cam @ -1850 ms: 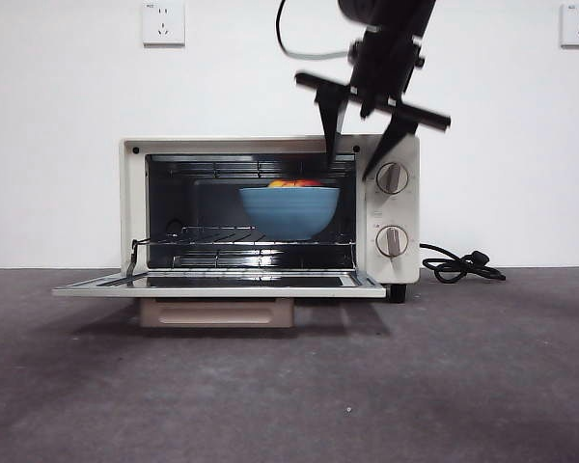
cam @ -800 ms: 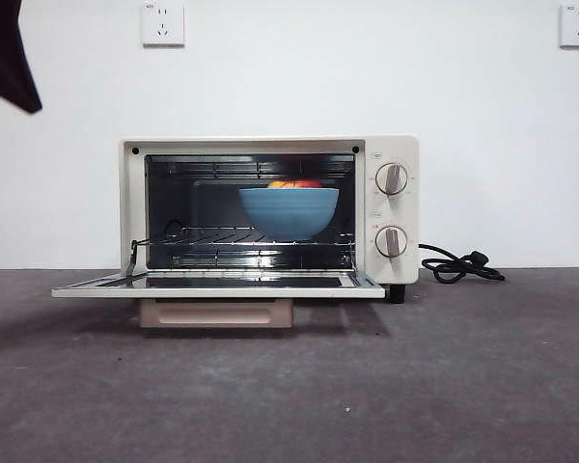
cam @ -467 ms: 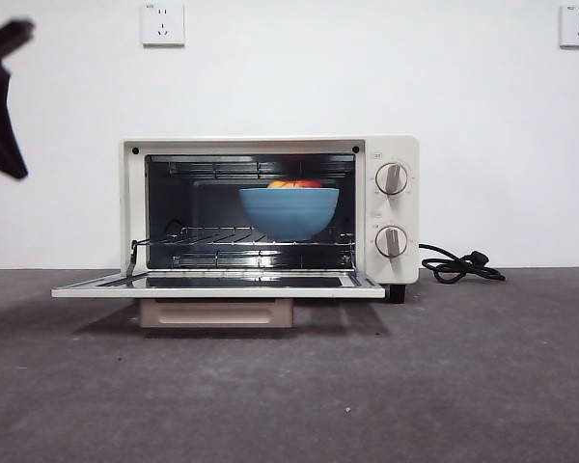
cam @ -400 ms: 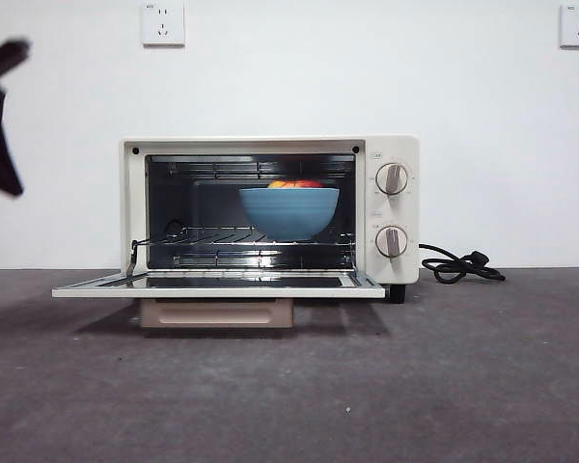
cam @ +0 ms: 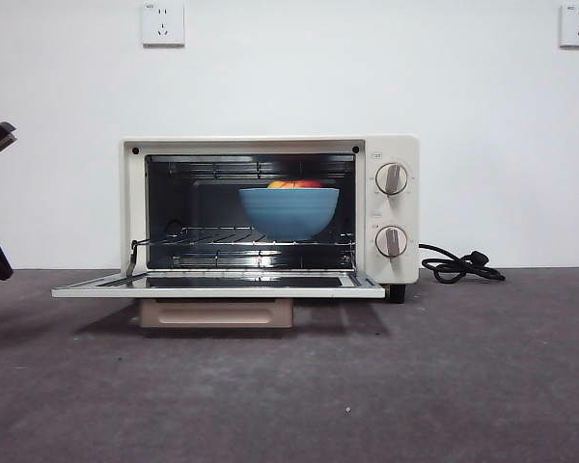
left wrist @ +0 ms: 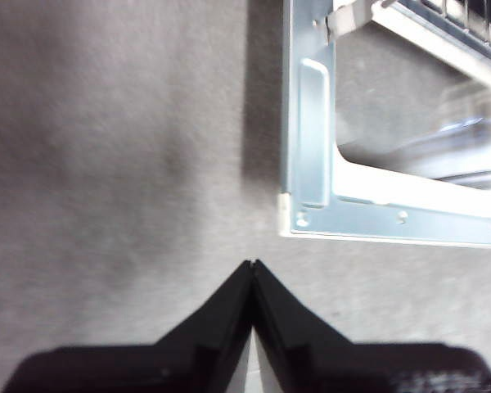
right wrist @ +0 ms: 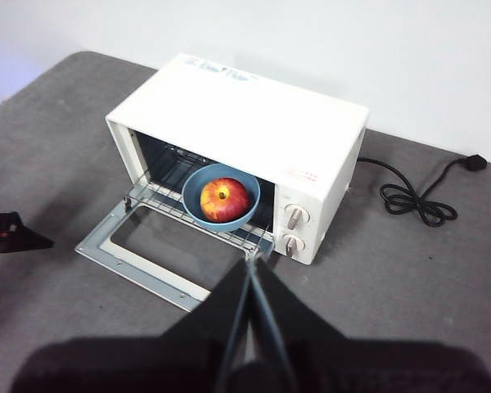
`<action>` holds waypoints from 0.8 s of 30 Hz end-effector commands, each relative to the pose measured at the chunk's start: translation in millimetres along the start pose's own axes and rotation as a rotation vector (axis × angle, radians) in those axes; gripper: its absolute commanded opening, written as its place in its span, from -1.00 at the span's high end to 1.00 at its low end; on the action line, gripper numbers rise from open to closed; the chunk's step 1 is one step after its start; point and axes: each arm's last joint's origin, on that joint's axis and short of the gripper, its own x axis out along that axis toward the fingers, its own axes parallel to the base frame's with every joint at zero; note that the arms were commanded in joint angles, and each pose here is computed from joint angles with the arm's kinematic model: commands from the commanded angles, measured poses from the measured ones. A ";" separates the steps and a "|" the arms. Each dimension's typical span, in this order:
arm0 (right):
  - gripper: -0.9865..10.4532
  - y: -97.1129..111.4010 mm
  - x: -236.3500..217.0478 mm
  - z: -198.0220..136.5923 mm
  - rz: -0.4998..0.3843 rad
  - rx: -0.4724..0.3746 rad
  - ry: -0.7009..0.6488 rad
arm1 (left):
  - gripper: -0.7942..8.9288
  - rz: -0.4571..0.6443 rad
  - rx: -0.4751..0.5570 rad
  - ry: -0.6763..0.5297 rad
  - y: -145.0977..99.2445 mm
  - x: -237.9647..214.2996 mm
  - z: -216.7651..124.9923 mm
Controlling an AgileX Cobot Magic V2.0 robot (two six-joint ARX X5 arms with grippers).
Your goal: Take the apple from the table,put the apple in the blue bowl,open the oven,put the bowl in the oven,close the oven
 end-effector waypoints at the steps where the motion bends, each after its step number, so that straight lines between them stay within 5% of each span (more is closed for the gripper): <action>1: 0.84 -0.1 -4.7 -4.3 0.017 -0.006 0.016 | 0.85 -0.010 -0.062 -0.020 0.7 2.2 1.1; 15: 0.84 -6.1 -49.0 -21.6 0.053 0.025 -0.077 | 0.85 -0.003 -0.157 0.010 6.3 30.1 2.2; 24: 0.84 -5.0 -24.9 -60.8 0.002 0.065 0.081 | 0.85 -0.026 -0.179 0.054 4.7 54.9 -1.4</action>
